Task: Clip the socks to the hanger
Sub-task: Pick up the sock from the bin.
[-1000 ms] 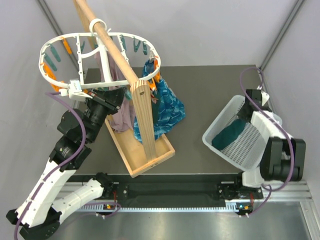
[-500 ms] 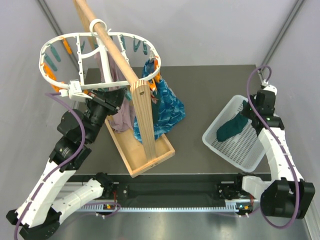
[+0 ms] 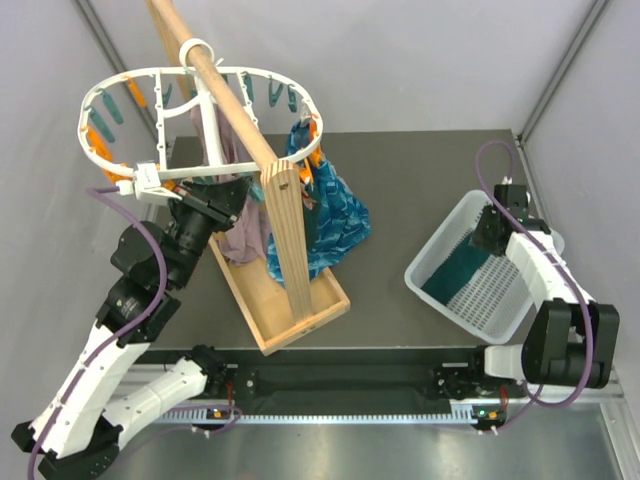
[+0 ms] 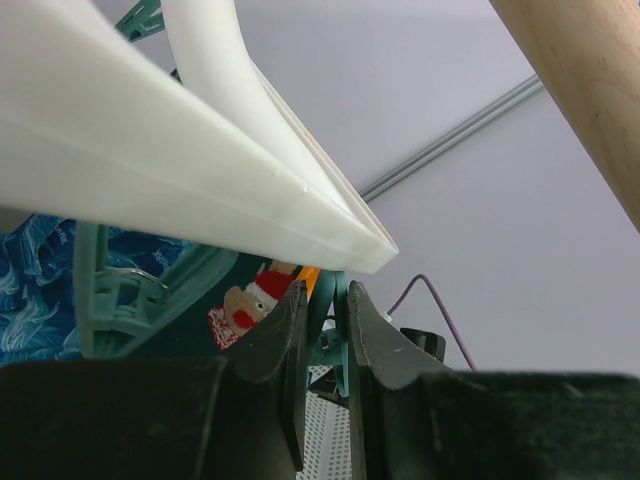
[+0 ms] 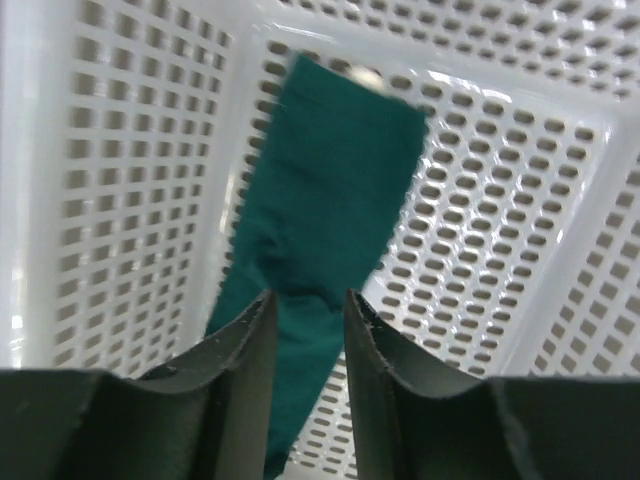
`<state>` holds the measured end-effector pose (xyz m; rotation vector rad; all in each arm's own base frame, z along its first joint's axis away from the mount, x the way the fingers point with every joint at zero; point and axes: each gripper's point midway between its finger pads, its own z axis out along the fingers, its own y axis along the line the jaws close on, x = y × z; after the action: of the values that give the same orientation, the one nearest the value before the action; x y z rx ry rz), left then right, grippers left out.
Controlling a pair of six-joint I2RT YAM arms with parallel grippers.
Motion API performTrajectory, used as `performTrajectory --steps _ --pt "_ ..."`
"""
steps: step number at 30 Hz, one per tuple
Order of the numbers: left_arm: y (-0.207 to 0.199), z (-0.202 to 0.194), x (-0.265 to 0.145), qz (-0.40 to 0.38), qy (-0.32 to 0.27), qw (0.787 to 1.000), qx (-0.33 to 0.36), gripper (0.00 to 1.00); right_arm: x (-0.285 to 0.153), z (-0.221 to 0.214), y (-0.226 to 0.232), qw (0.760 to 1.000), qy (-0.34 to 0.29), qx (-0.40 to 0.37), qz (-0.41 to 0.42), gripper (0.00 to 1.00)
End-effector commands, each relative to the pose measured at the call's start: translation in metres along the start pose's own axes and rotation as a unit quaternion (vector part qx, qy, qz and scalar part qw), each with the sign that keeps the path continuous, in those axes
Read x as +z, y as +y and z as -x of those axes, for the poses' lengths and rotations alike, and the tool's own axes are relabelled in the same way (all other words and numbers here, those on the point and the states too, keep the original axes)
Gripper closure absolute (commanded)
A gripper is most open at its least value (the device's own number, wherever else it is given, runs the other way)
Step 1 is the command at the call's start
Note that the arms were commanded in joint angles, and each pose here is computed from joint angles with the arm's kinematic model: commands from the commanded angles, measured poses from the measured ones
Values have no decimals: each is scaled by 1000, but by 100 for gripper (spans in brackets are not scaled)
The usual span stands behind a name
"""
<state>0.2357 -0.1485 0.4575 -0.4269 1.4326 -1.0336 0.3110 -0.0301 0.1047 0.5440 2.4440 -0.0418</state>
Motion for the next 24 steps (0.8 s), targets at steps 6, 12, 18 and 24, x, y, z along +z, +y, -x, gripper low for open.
performTrajectory --steps 6,12,18,24 --pt "1 -8 -1 -2 16 1000 -9 100 7 20 -22 996 -10 29 -89 64" --pt "-1 -12 1 -6 26 1000 -9 100 32 27 -12 996 -5 40 -81 65" --pt "1 -14 0 -4 27 1000 -8 100 47 41 -7 995 -9 49 -83 64" --pt "2 -11 0 -1 21 1000 -7 100 72 29 -12 994 26 43 -102 61"
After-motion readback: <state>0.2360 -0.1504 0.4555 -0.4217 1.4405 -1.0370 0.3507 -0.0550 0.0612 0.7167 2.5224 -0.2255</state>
